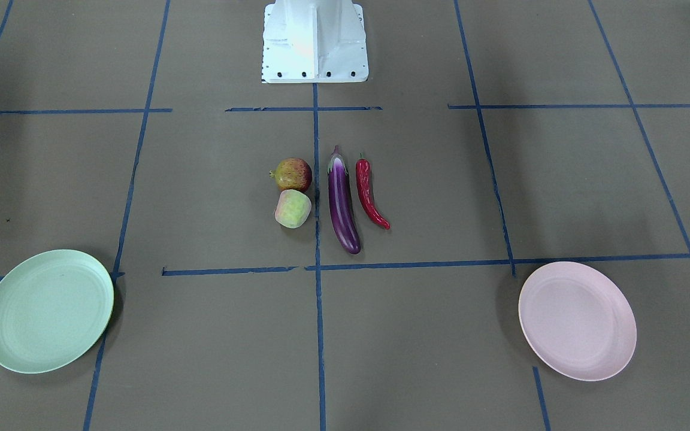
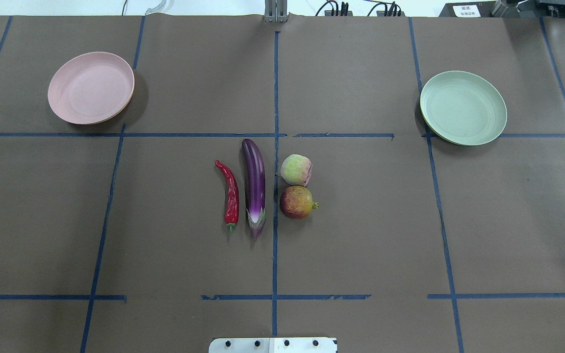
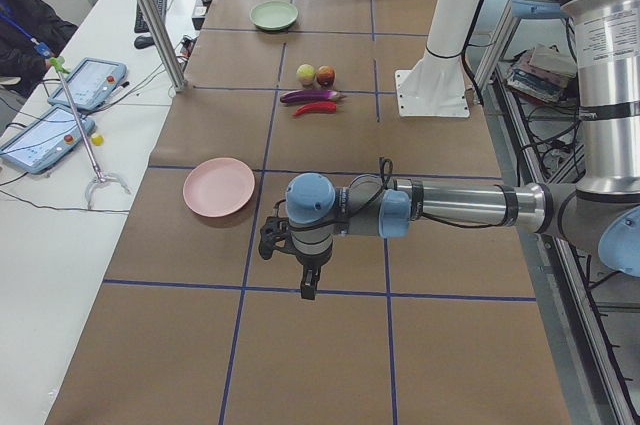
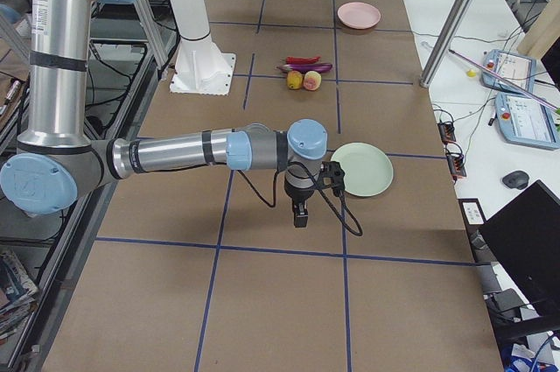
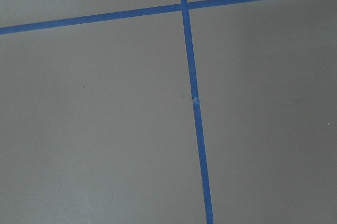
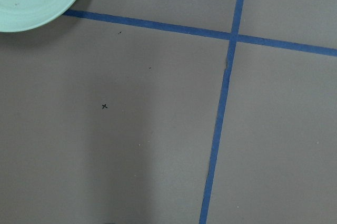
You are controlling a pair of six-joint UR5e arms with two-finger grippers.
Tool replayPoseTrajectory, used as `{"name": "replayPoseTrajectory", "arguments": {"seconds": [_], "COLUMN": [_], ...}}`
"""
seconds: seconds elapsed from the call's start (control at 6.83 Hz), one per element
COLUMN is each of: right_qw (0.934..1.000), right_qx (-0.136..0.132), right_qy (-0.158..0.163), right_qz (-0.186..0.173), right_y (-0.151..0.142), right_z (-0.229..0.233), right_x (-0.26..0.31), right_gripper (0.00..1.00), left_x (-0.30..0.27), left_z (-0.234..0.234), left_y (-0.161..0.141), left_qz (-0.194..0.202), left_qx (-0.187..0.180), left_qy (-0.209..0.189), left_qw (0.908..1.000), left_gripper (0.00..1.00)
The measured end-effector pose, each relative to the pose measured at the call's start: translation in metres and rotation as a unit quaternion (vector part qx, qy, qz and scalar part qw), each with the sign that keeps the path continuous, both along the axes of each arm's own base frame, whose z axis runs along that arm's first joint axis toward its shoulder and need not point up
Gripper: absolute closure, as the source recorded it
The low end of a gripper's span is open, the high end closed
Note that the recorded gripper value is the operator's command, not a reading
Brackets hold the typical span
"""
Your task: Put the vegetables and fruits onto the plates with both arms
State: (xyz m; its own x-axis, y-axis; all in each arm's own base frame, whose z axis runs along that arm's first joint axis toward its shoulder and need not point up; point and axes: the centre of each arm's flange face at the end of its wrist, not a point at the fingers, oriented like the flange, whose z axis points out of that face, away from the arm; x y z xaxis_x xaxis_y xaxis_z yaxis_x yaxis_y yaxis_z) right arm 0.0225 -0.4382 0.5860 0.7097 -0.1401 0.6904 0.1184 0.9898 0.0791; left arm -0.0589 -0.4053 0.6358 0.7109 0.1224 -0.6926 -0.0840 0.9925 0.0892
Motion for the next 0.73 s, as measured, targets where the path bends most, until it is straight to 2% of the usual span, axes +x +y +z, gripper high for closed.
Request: {"name": "replayPoseTrajectory", "arguments": {"seconds": [0.44,0.73], "right_qw": [0.9999,0.9979], "right_qx": [0.011,0.059], "right_qy": [-0.004,-0.012], "right_qz": [-0.002,-0.025], "right_y": [-0.006,-0.034], "right_z": [-0.01,-0.056], "right_x": [-0.002,-0.028], "right_gripper": [0.0,0.01], "left_x": [0.0,0.001], "left_z": [-0.003,-0.003], "left_y": [0.0,0.0], "left_qz": [0.001,0.001], "left_qx": [0.001,0.0], "left_qy": [0.0,0.0], "left_qw": [1.0,1.0], "left_gripper": [0.0,0.0]}}
